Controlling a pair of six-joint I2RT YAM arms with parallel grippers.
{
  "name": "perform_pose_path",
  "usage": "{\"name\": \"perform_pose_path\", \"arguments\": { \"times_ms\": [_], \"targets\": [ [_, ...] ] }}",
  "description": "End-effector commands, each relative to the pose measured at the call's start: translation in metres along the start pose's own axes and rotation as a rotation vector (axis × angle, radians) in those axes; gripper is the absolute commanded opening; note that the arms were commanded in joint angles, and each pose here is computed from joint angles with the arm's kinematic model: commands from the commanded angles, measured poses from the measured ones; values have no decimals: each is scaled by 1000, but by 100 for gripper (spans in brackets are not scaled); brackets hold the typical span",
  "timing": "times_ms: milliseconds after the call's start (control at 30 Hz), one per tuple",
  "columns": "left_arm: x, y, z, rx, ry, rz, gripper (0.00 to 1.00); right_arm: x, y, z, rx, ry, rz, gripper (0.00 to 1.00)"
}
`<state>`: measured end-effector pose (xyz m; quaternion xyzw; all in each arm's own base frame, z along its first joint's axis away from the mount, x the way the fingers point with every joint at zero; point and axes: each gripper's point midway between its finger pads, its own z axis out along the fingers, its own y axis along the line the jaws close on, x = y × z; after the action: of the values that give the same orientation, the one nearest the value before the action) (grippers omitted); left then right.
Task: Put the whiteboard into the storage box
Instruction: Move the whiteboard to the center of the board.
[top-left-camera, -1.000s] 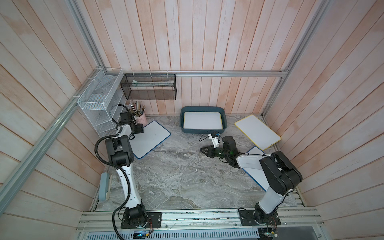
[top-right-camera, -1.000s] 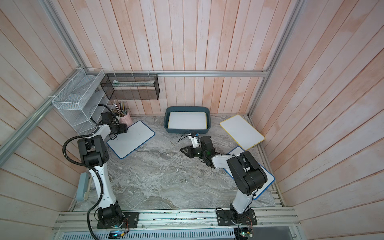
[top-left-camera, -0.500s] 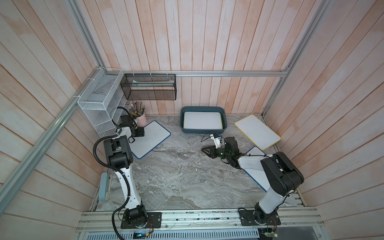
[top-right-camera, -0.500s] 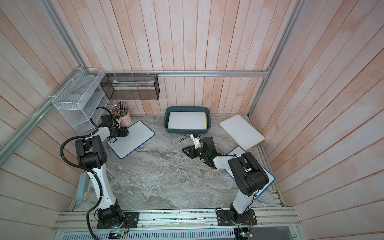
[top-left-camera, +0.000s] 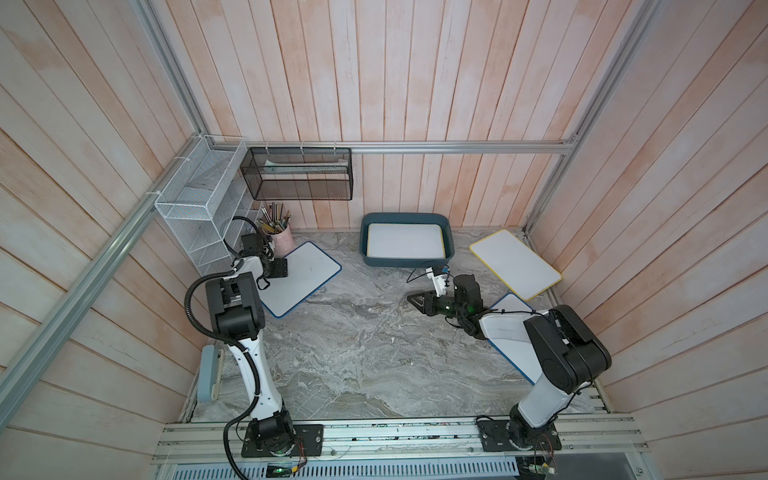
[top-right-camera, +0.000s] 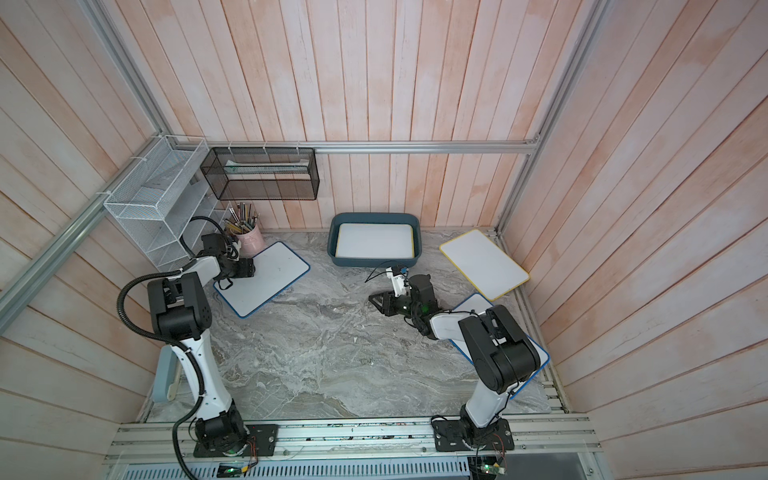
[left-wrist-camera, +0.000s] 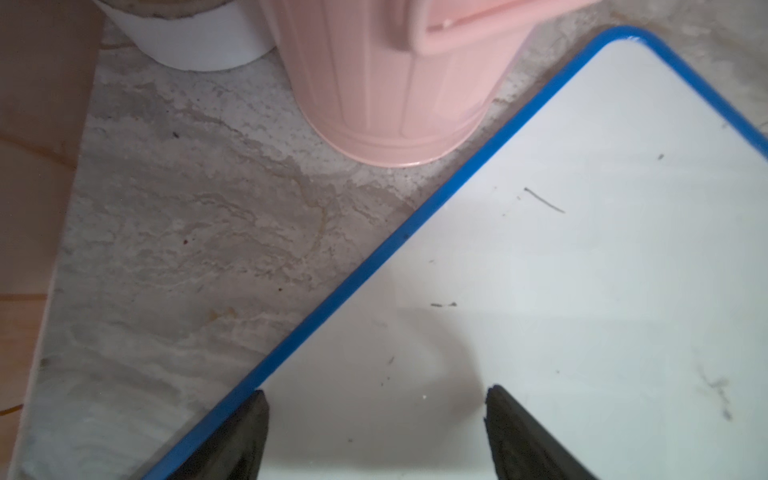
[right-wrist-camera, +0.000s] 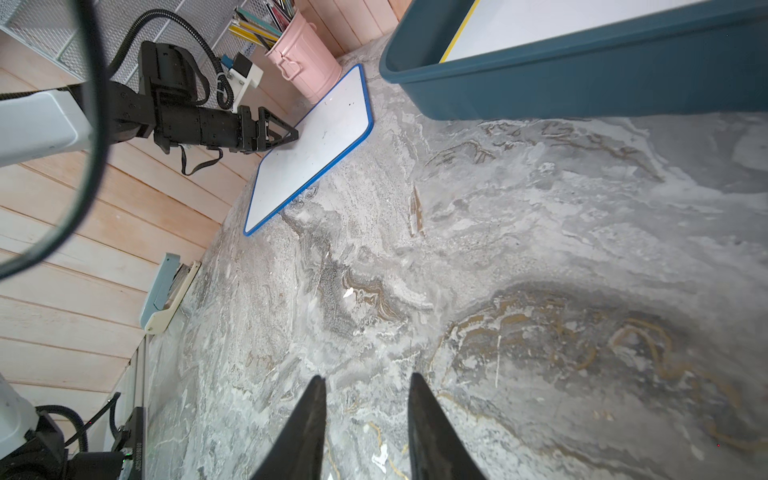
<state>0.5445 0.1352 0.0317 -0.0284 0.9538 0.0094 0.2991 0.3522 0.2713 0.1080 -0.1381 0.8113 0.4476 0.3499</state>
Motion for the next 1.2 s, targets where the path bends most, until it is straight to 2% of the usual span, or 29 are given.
{"name": "perform_pose_path", "arguments": {
  "times_ms": [0,133,300,433,667,833,1167],
  "targets": [
    [15,17,7,-69,60,-17,84,-10,8,-7,-33,-39,-8,35],
    [22,15,14,-159,103,26,84,-10,7,-8,-44,-41,4,34],
    [33,15,24,-145,143,3,84,-11,6,-10,-45,-51,10,35],
    [40,17,27,-107,173,-27,84,-13,5,-14,-41,-63,12,35],
    [45,12,29,48,190,-83,83,-15,2,-17,-44,-74,26,35],
    [46,16,24,113,183,-117,83,-16,3,-19,-47,-82,26,34],
    [56,11,21,116,218,-120,83,-20,0,-26,-46,-109,37,34]
  ]
}}
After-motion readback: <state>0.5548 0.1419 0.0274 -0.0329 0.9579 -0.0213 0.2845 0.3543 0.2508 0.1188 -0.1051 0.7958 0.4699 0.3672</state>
